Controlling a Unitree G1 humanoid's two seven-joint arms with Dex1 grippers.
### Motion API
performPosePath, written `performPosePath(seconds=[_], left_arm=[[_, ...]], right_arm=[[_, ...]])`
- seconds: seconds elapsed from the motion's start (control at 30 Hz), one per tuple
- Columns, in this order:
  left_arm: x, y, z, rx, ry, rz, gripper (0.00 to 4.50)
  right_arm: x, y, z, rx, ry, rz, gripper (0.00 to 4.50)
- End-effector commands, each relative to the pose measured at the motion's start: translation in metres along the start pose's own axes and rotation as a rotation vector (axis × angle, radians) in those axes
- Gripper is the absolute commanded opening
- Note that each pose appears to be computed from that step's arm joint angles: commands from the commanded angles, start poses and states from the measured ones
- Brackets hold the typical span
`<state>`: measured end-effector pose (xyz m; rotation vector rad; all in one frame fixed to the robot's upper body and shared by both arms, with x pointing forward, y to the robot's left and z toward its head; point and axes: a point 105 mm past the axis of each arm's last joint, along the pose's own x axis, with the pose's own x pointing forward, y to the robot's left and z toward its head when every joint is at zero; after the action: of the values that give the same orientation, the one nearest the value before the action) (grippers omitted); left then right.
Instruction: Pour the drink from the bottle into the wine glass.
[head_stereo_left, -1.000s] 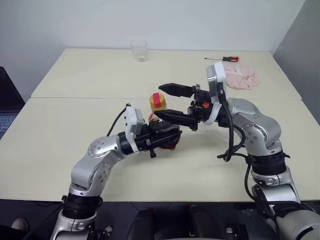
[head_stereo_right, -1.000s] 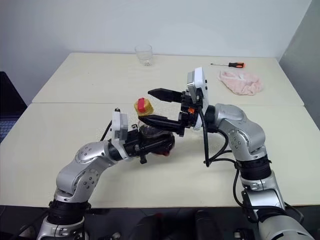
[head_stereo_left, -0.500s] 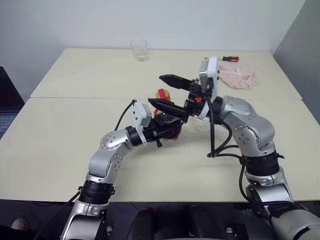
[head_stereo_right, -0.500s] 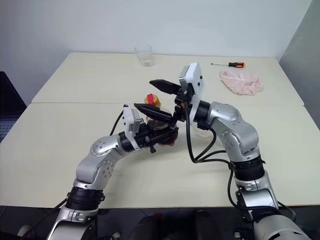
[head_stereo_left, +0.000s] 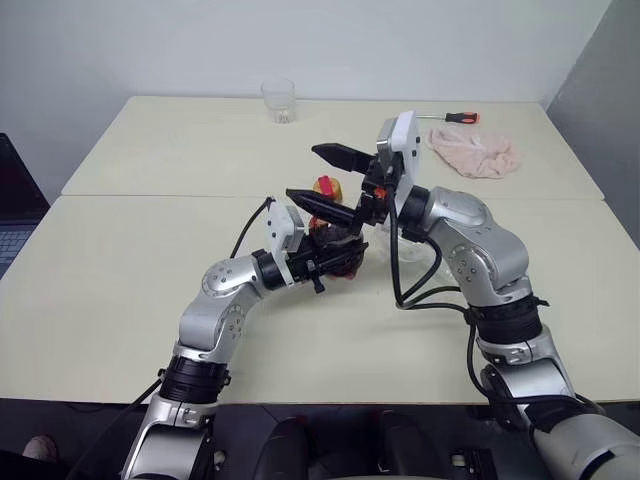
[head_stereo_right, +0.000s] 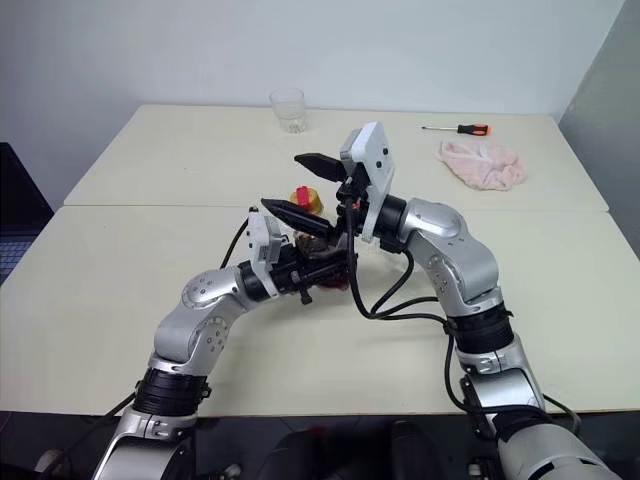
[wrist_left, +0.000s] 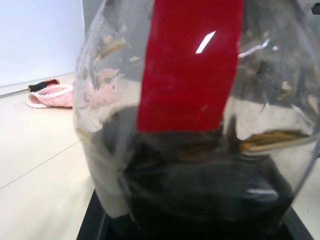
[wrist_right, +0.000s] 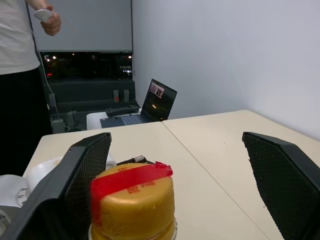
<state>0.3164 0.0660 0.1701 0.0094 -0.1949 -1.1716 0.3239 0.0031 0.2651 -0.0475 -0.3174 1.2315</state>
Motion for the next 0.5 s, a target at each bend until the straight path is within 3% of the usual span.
performPosePath(seconds=[0.03,0.5], left_arm=[[0.003,-0.007,0.015,0.054,-0.046,-0.038,1.70],[-0.003,-0.007,0.020,0.052,-0.054,-0.025,1.70]], right_arm=[[0.003,0.000,0.017,-0.047,-0.048,0.006,4.48],[-0.005,-0.010,0.010,-0.063,-0.018,-0.022,4.48]])
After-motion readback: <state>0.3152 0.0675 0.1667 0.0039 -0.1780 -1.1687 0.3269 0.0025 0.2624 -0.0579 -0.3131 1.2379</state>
